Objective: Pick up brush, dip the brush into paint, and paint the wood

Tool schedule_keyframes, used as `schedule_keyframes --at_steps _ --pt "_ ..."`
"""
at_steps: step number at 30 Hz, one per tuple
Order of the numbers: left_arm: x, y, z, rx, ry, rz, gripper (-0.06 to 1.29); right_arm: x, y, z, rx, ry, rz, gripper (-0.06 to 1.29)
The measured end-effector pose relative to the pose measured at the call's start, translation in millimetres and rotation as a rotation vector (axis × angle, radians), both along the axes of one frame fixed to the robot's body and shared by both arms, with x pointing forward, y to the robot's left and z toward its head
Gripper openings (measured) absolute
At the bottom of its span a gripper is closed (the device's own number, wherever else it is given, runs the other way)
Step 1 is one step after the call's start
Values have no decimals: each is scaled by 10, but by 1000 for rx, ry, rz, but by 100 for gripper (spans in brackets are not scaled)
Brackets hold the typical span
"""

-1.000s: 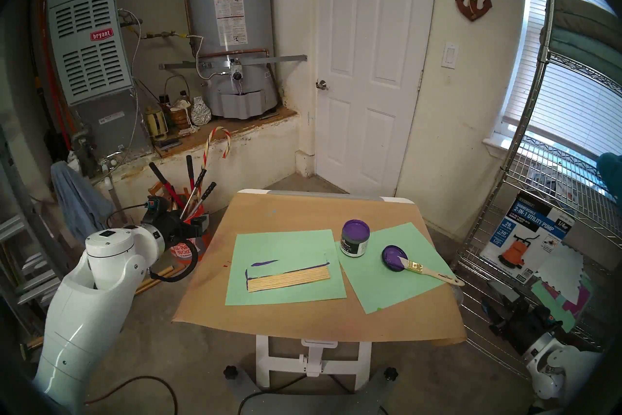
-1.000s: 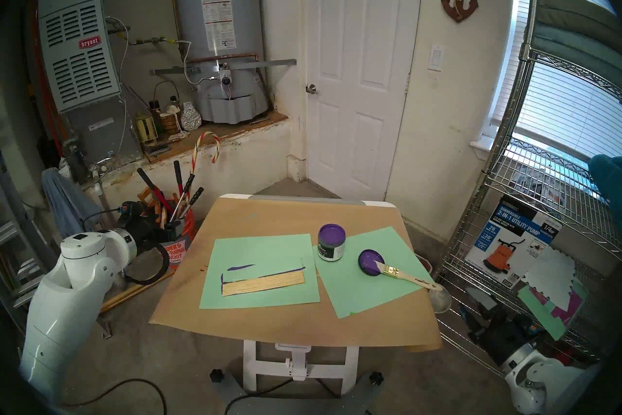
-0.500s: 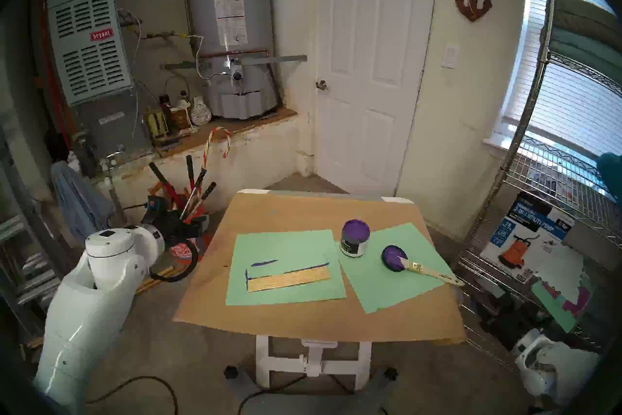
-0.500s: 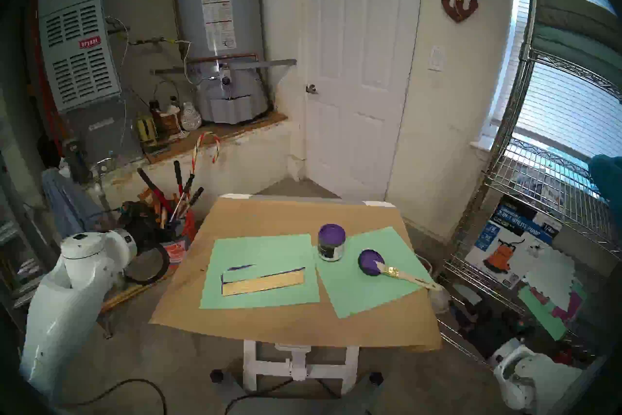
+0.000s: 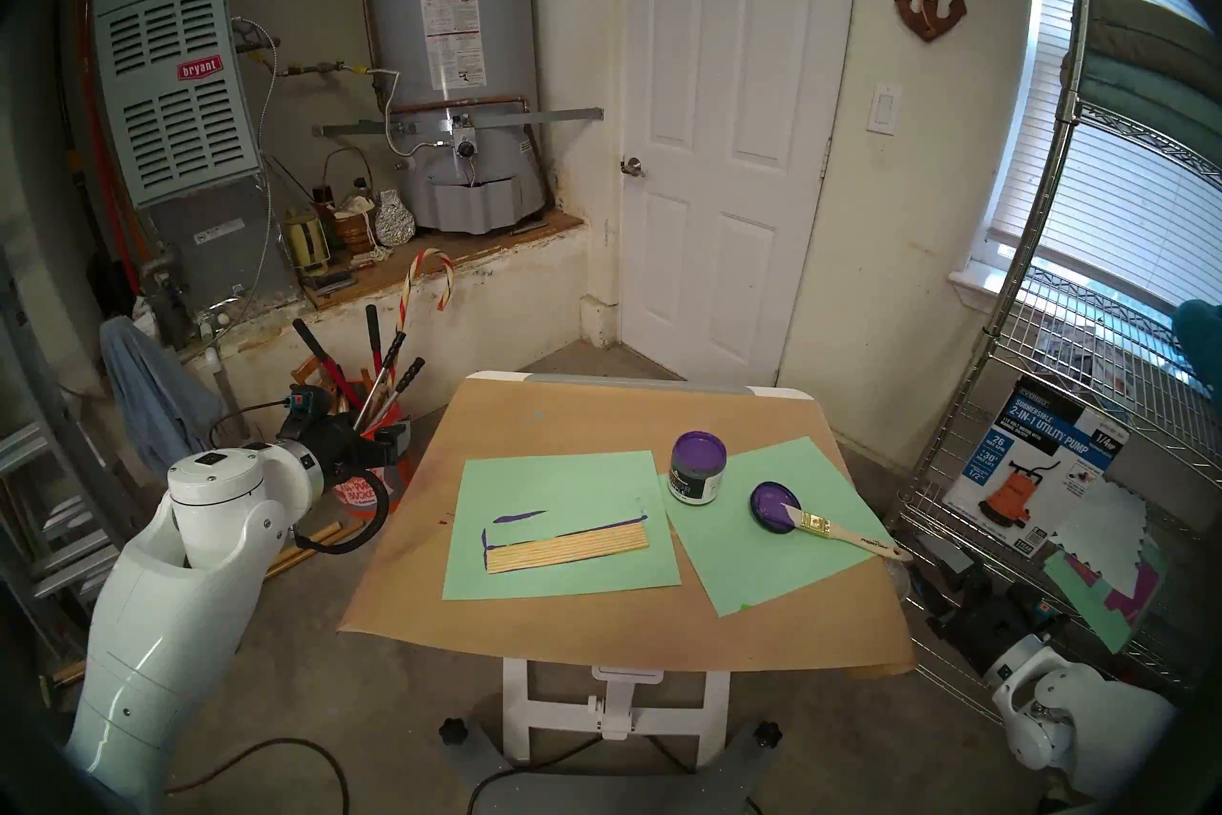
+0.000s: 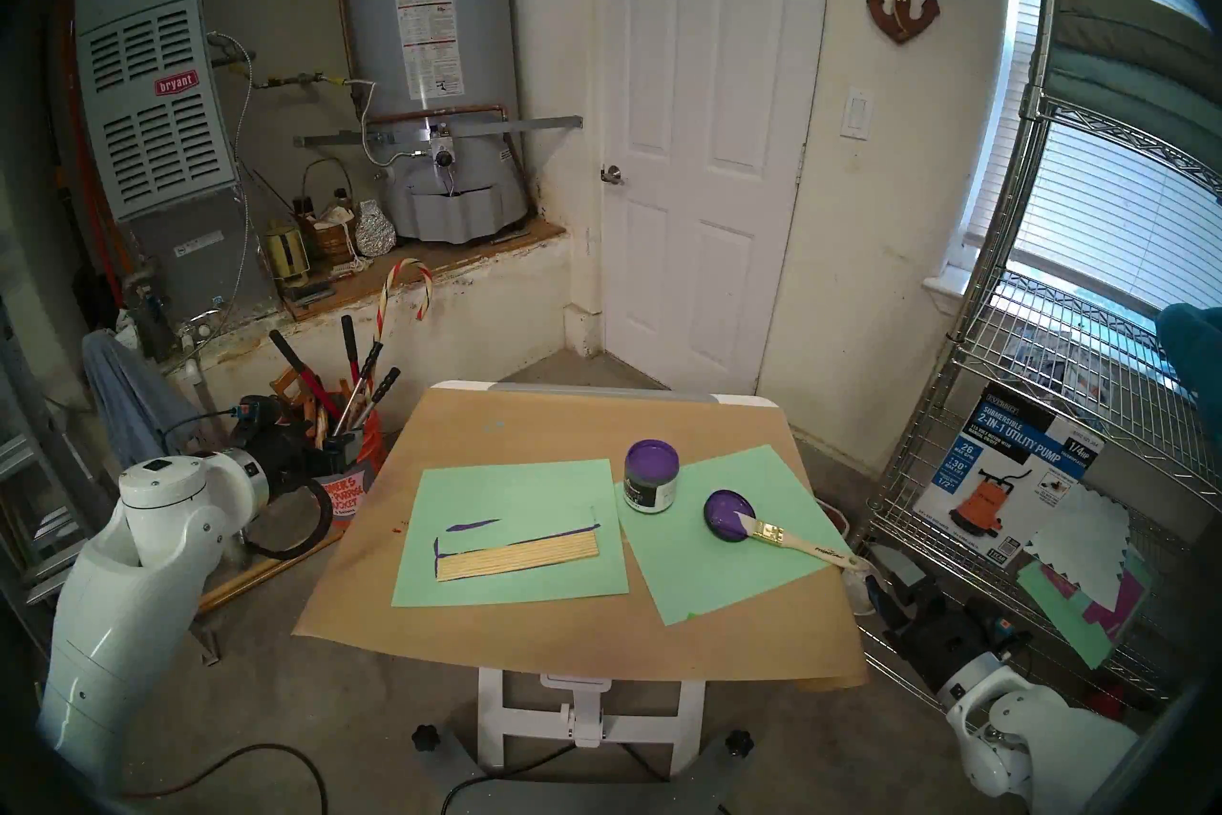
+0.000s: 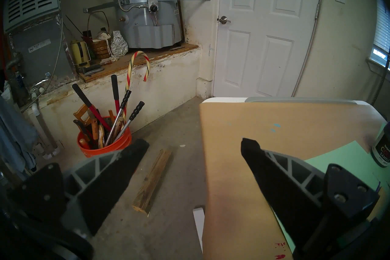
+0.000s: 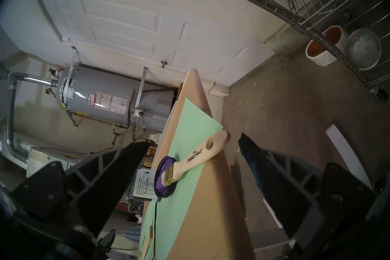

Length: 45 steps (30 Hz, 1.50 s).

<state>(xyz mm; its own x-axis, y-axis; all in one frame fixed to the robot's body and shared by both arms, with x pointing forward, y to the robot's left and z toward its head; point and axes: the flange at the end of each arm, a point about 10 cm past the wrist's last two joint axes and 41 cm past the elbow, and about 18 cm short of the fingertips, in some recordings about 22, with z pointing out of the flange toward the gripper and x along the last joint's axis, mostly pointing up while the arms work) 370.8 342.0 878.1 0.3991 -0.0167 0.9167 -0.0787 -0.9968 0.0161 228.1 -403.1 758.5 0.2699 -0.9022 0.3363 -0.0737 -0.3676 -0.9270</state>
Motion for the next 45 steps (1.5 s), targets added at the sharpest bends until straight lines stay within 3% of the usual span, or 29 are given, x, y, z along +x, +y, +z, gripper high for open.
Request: schedule_keyframes --at_steps 28,45 --pt "-1 0 1 0 0 0 126 276 137 -81 33 -42 -16 122" --pt "-1 0 2 0 0 0 126 321 130 -54 44 -48 -22 122"
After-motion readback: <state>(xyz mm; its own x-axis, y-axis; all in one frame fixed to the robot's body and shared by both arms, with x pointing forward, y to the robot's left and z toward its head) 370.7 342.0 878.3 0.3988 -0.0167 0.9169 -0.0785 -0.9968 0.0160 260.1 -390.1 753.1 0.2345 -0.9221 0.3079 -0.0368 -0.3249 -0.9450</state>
